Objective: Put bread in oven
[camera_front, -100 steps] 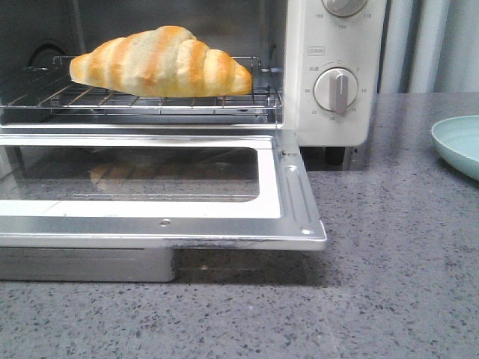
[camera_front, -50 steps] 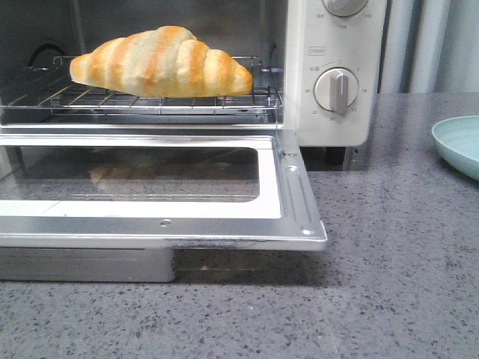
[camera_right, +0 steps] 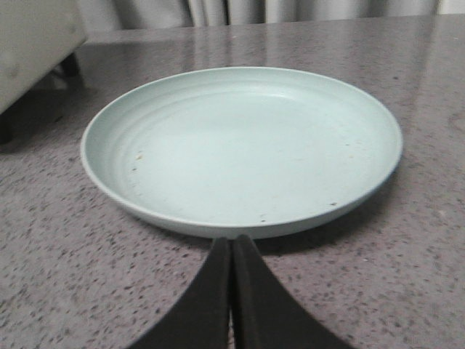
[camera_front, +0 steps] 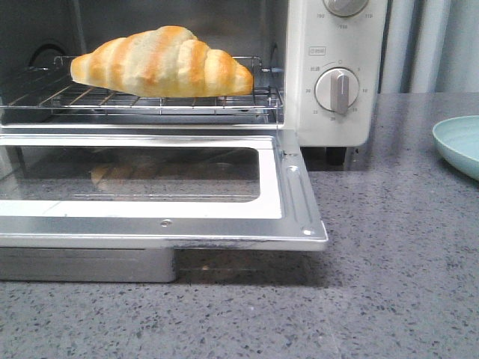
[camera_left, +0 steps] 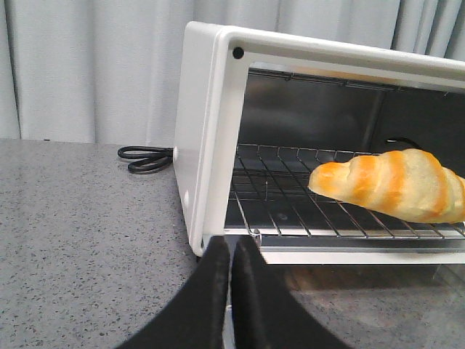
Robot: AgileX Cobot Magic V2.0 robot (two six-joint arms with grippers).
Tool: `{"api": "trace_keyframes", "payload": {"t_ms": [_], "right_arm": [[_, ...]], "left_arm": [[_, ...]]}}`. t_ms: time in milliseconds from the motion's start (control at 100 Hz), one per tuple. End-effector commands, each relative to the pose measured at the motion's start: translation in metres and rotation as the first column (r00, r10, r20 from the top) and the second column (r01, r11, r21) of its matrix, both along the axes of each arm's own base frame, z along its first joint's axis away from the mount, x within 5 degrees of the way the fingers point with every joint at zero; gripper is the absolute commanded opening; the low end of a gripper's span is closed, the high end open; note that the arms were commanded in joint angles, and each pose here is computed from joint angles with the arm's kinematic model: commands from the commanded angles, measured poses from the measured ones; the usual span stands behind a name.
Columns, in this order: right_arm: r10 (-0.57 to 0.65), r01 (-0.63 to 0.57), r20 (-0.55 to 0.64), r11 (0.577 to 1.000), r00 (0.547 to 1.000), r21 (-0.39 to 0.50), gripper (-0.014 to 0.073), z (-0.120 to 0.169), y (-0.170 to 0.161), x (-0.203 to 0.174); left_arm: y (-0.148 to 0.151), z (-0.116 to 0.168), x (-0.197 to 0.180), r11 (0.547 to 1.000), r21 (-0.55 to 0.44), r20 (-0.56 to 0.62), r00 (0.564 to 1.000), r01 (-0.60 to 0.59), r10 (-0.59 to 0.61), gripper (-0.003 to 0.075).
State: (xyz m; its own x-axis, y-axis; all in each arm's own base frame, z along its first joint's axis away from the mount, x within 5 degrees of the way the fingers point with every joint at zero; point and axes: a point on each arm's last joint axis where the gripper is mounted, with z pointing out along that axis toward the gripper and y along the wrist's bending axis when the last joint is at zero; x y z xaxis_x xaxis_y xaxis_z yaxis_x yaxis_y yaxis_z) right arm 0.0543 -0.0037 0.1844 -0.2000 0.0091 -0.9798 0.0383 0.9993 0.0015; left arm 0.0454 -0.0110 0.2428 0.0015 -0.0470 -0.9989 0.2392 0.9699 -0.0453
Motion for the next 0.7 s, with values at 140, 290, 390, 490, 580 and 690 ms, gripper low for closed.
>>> {"api": "trace_keyframes", "payload": {"t_ms": [140,290,390,490,580,690], "right_arm": [[0.004,-0.005,-0.008,0.998,1.000,-0.067,-0.0071,-0.0047,-0.0013,-0.0011],[-0.001,0.001,-0.010,0.998,1.000,-0.069,-0.0071,-0.0049,-0.0017,-0.0012],[-0.038,0.037,-0.012,0.997,0.999,-0.069,-0.0071,-0.0051,-0.0037,-0.0015],[-0.072,0.072,-0.012,0.996,0.997,-0.059,-0.0071,-0.0051,-0.0053,-0.0018],[-0.078,0.077,-0.012,0.995,0.997,-0.059,-0.0071,-0.0051,-0.0055,-0.0018],[-0.071,0.070,-0.012,0.993,0.997,-0.090,-0.0071,-0.0050,-0.0055,-0.0018]], "left_arm": [[0.0012,0.0168,-0.0052,0.999,-0.042,0.118,0.993,0.002,0.003,-0.0021],[0.0012,0.0168,-0.0052,0.999,-0.042,0.118,0.993,0.002,0.003,-0.0021],[0.0012,0.0168,-0.0052,0.999,-0.042,0.118,0.993,0.002,0.003,-0.0021],[0.0012,0.0168,-0.0052,0.999,-0.042,0.118,0.993,0.002,0.003,-0.0021],[0.0012,0.0168,-0.0052,0.999,-0.042,0.118,0.993,0.002,0.003,-0.0021],[0.0012,0.0168,-0.0052,0.999,-0.042,0.118,0.993,0.002,0.003,-0.0021]]}}
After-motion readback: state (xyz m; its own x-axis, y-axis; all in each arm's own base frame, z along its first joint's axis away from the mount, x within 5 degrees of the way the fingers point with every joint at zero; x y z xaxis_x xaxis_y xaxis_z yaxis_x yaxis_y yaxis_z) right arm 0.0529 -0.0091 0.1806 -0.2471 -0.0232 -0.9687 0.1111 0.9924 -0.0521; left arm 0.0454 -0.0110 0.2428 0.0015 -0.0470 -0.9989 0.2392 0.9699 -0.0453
